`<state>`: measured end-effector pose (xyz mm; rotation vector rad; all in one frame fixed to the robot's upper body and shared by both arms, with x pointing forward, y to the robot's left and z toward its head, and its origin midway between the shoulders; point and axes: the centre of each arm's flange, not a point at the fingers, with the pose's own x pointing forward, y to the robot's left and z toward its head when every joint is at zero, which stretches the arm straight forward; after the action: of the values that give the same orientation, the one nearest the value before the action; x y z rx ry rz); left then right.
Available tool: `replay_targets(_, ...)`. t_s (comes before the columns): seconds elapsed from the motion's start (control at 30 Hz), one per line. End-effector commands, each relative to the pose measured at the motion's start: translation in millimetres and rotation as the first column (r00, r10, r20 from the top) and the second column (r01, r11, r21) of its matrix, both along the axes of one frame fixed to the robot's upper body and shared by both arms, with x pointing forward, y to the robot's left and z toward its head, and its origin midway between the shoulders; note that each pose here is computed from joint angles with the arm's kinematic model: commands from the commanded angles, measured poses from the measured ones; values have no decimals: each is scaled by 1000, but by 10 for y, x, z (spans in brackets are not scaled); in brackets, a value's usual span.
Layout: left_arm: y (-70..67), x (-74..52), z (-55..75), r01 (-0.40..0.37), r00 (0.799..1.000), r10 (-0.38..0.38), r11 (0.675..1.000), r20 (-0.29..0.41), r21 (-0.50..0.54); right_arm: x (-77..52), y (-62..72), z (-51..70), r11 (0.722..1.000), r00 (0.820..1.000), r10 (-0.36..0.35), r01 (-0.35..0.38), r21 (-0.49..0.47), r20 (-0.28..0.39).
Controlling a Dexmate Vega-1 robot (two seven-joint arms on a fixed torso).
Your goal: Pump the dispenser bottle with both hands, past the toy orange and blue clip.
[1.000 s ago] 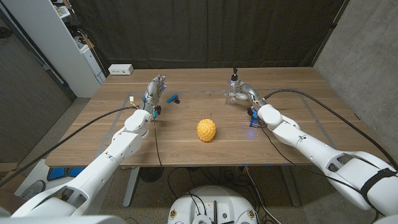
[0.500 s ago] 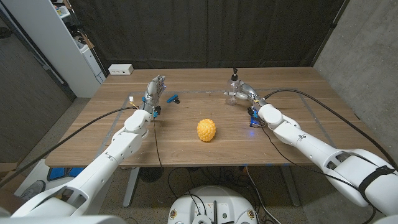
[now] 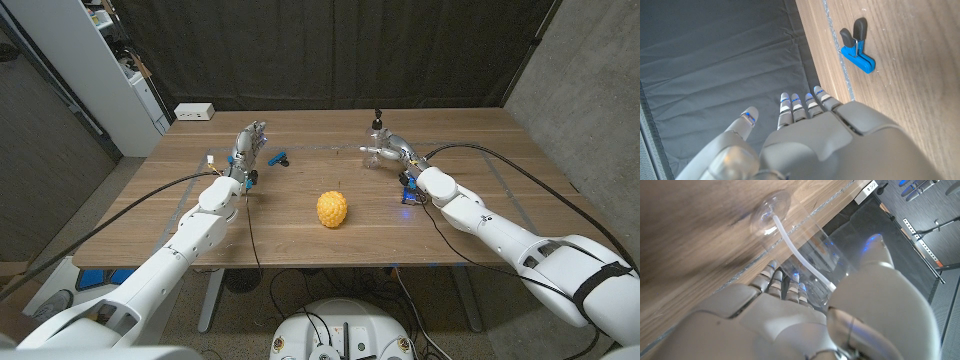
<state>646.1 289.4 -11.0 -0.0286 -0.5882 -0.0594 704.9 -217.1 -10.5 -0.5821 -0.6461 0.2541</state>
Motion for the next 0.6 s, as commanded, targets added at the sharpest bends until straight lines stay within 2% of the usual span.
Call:
replay_targets(0.03, 25, 1, 29, 0, 1000, 0, 1000, 6, 2, 1, -34, 25, 999, 999, 46, -46, 7, -6)
replay_targets(0.6, 40, -18, 51, -2, 1000, 2, 1000, 4, 13, -14, -132, 30, 994, 994, 107, -107, 19, -37)
